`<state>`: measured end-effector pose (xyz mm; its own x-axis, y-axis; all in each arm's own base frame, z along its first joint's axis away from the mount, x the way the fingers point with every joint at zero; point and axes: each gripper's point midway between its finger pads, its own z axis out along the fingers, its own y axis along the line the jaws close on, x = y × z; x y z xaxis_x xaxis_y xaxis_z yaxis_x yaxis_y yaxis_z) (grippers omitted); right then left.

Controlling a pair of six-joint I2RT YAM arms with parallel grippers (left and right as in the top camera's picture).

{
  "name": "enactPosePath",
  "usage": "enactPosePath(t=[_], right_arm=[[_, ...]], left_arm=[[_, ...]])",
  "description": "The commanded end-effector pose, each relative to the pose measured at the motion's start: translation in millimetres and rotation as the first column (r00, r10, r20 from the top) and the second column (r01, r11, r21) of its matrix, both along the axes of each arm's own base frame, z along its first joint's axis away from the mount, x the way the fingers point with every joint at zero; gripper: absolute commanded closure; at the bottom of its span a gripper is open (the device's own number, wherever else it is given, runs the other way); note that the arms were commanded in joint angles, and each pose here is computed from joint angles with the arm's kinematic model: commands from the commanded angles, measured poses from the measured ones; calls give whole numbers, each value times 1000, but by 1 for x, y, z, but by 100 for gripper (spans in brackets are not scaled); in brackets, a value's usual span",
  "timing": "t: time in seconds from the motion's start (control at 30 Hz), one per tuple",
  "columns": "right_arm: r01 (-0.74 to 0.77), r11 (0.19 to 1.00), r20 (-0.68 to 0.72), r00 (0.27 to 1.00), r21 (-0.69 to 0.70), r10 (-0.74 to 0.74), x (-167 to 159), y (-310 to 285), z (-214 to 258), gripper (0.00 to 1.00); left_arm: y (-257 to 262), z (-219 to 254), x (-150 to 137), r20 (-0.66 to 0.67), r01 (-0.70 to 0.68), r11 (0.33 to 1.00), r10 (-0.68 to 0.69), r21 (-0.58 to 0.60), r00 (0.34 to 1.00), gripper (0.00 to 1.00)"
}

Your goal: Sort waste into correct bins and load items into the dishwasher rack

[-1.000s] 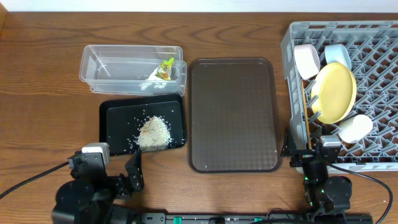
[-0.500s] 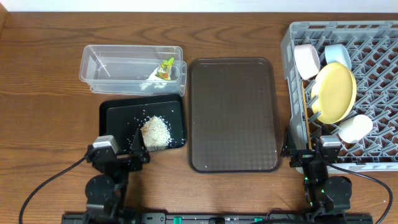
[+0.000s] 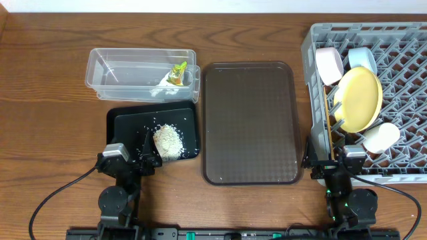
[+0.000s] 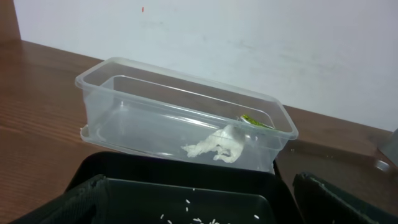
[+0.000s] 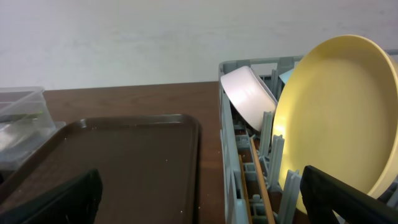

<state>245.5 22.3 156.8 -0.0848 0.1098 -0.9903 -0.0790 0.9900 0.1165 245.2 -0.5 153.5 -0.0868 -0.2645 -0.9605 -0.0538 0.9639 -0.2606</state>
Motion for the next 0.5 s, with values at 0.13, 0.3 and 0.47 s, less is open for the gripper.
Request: enactPosePath(t=[0.13, 0.3, 0.47], right_arm=[[-14, 1000, 0, 1000, -10, 14, -1, 3, 0, 1], [-14, 1000, 0, 1000, -10, 14, -1, 3, 0, 1], [-14, 1000, 0, 1000, -10, 14, -1, 3, 0, 1]], left_arm=[[3, -20, -1, -74, -12, 1000, 13, 16, 997, 4], [3, -20, -1, -74, -12, 1000, 13, 16, 997, 4], [3, -20, -1, -74, -12, 1000, 13, 16, 997, 4]])
